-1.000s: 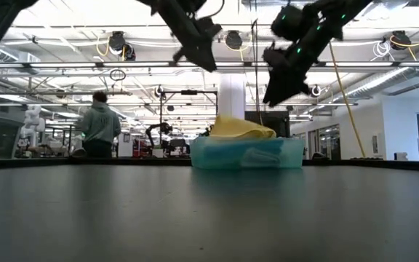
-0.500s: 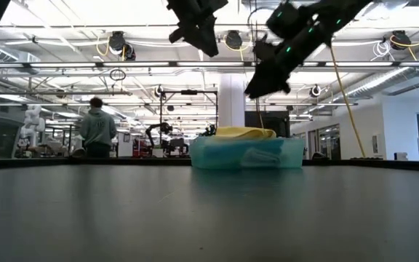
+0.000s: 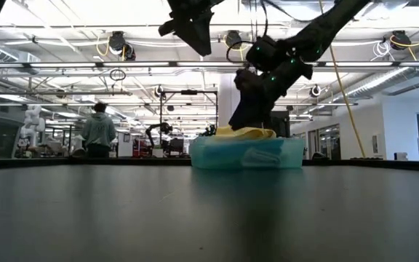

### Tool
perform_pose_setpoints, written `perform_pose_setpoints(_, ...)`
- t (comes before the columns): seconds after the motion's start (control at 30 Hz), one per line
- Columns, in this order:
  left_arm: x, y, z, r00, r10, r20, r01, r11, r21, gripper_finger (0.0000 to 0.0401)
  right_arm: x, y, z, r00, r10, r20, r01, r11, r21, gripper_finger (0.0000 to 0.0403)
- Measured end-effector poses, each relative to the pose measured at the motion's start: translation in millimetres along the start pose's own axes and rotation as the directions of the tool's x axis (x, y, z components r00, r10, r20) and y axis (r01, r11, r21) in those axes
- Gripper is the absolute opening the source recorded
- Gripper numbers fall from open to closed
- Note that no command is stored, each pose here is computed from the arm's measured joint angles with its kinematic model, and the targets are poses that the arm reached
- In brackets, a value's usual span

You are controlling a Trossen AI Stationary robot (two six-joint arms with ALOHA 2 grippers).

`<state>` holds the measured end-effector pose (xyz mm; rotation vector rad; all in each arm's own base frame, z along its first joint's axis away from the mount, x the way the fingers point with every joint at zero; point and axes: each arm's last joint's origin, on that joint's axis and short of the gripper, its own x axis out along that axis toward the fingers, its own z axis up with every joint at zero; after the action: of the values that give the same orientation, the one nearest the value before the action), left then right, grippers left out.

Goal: Fold microfiber towels
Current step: Put the yellow microfiber towel into the blue bin

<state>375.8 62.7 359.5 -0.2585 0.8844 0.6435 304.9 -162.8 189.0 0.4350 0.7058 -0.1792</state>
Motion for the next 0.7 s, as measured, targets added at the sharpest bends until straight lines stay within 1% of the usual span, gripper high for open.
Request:
perform_pose_setpoints(0.13, -1.4, -3.1, -1.4, 1.0, 0.008, 0.005, -0.008, 1.0, 0.008, 0.0076, -15.7, 15.3, 1.1, 1.0, 0.001, -0.022, -0.003, 0.991, -0.131, 0.0139)
perform_pose_setpoints(0.2, -1.6, -3.7, -1.9, 1.0, 0.007, 0.004, -0.007, 1.0, 0.01, 0.0076, -22.9, 22.2, 0.5, 0.998, -0.062, -0.032, 0.054, 0.975, -0.216, 0.015)
perform_pose_setpoints(0.27, -1.9, -4.4, -2.3, 1.0, 0.008, 0.004, -0.008, 1.0, 0.013, 0.0076, -27.9, 28.5, 0.6, 0.989, -0.146, -0.024, 0.13, 0.937, -0.325, 0.0162)
perform_pose_setpoints(0.37, -2.1, -4.5, -2.4, 1.0, 0.014, 0.005, -0.014, 1.0, 0.022, 0.0076, -28.7, 36.3, -2.1, 0.967, -0.254, -0.028, 0.209, 0.851, -0.481, 0.0178)
perform_pose_setpoints(0.4, -2.1, -4.5, -2.5, 1.0, 0.014, 0.005, -0.014, 1.0, 0.026, 0.0076, -28.1, 37.9, -4.6, 0.957, -0.287, -0.045, 0.221, 0.82, -0.529, 0.0182)
perform_pose_setpoints(0.47, -2.2, -4.7, -2.6, 1.0, 0.015, 0.005, -0.015, 1.0, 0.027, 0.0076, -27.8, 40.2, -10.1, 0.938, -0.335, -0.088, 0.213, 0.758, -0.617, 0.0188)
perform_pose_setpoints(0.5, -2.2, -4.7, -2.6, 1.0, 0.015, 0.005, -0.015, 1.0, 0.027, 0.0076, -27.9, 41.0, -13.1, 0.93, -0.349, -0.114, 0.197, 0.737, -0.647, 0.0189)
perform_pose_setpoints(0.6, -2.2, -4.7, -2.6, 1.0, 0.015, 0.005, -0.015, 1.0, 0.025, 0.0076, -28.7, 41.7, -19.7, 0.903, -0.395, -0.171, 0.18, 0.707, -0.684, 0.0192)
perform_pose_setpoints(0.7, -2.2, -4.7, -2.6, 1.0, 0.015, 0.006, -0.015, 1.0, 0.024, 0.0076, -29.2, 40.6, -19.8, 0.889, -0.428, -0.166, 0.2, 0.687, -0.698, 0.0192)
